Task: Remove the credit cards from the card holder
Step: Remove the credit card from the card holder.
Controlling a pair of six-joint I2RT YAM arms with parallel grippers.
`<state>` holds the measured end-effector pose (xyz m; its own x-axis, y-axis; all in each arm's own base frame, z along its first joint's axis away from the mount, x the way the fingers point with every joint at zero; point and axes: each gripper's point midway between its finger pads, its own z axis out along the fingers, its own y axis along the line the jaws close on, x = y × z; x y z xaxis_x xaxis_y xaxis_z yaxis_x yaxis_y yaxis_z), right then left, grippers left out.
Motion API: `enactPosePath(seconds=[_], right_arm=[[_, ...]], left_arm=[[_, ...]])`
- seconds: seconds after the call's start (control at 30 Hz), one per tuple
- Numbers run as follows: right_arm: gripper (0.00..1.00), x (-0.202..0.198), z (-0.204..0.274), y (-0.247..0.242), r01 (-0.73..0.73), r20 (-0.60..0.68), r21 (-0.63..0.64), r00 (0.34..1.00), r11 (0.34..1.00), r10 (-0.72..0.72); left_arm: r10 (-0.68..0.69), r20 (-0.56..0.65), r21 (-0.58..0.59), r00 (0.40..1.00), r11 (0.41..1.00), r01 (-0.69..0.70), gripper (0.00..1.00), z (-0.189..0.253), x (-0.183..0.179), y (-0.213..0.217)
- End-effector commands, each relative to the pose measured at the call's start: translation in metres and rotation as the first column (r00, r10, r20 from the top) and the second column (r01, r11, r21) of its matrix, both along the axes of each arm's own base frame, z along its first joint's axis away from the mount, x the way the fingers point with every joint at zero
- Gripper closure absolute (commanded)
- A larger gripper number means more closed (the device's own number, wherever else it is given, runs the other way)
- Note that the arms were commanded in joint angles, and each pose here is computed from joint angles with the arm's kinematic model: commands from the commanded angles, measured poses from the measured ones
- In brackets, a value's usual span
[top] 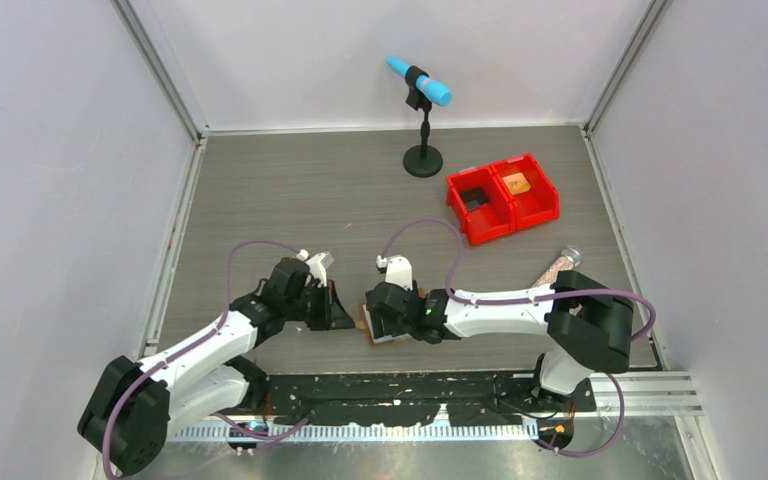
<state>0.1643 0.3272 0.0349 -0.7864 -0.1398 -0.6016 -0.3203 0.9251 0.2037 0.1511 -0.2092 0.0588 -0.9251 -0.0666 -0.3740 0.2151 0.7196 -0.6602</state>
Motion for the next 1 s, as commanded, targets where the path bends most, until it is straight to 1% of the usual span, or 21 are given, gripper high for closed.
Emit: enactPosePath(seconds=[0.0,0.2,0.33,0.6,0.97], right_arm=[[0.33,0.009,0.014,-0.004,0.051,0.054,-0.011,0.997,0.999,-0.051],[0.36,0.013,0.020,-0.014,0.075,0.083,-0.037,0.994,0.997,-0.072],[0.37,0.014,0.024,-0.023,0.089,0.096,-0.051,0.992,0.995,-0.084],[0.41,0.014,0.033,-0.030,0.099,0.114,-0.039,0.989,0.994,-0.094],[0.47,0.018,0.037,-0.051,0.131,0.158,-0.084,0.980,0.988,-0.117]], left_arm=[[-0.016,0.039,-0.026,0.999,1.000,0.017,1.00,0.007,0.002,-0.004],[-0.014,0.030,0.003,0.999,1.000,0.014,1.00,0.002,0.002,-0.001],[-0.014,0.027,0.007,1.000,1.000,0.014,1.00,0.001,0.002,0.000],[-0.015,0.032,0.011,0.999,1.000,0.015,1.00,0.001,0.002,0.001],[-0.017,0.029,0.022,0.999,1.000,0.016,1.00,-0.001,0.001,0.002]])
